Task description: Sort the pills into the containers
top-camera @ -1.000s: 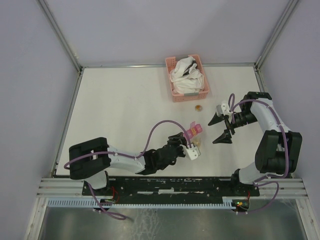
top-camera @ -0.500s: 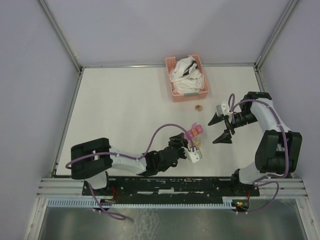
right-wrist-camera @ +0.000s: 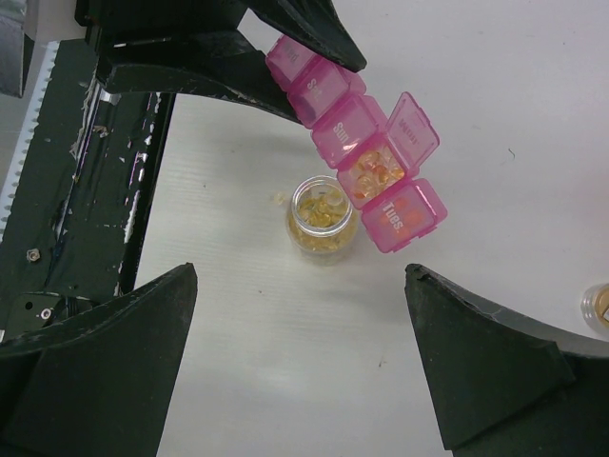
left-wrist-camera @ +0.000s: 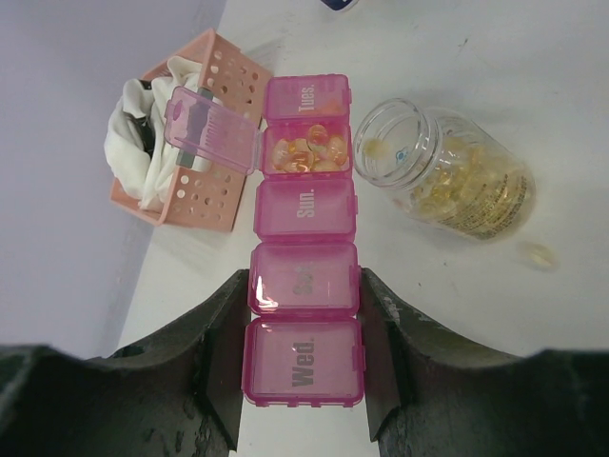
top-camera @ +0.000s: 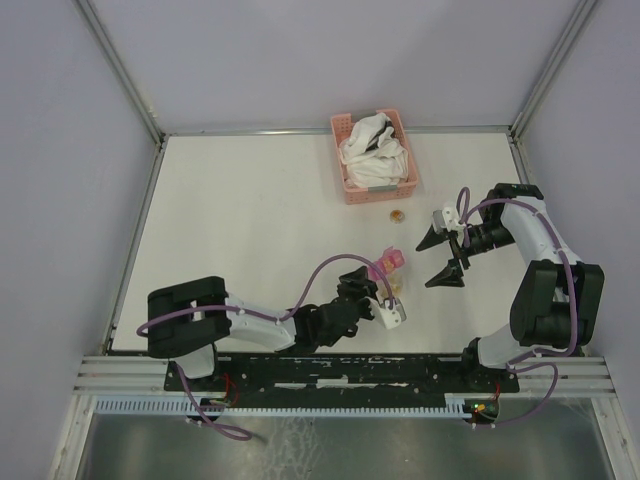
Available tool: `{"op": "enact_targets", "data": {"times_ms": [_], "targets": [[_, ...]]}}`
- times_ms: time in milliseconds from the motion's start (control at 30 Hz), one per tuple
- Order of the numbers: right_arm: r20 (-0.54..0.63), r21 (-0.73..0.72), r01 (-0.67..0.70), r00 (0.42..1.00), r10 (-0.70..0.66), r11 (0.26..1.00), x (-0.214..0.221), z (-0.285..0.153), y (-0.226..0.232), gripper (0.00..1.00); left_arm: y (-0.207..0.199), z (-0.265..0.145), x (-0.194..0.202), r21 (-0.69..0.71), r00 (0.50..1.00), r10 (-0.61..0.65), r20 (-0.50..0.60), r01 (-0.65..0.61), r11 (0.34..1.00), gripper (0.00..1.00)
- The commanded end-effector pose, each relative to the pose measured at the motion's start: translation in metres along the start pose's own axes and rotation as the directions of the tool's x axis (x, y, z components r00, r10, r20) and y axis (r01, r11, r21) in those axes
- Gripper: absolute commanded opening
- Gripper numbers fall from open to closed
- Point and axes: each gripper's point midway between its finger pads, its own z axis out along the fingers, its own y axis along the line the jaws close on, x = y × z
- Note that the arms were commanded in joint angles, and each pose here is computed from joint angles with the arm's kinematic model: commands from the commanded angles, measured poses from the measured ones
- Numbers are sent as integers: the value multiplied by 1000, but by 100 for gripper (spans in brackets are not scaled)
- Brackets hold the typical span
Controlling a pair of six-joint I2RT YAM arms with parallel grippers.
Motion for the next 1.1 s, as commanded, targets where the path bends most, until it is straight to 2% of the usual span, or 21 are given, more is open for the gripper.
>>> {"op": "enact_targets", "data": {"times_ms": [0,267,500,800,1067], "targets": [[36,11,9,999,-9,1000,-15,-4,-1,99,18,3,-24,-72,998,-17,58,21,997,17],[36,9,6,999,-6,1000,-15,-4,-1,99,19,3,-25,-78,997,-55,62,60,995,17],[37,7,7,999,-7,1000,-15,-3,0,99,28,0,-22,-81,979,-186,84,193,978,17],[35,6,6,999,-6,1000,-14,-4,0,99,25,-3,-4,10,910,-401,110,402,916,17],[32,7,8,999,-9,1000,-13,-4,-1,99,25,-8,11,58,846,-514,140,511,857,17]]}}
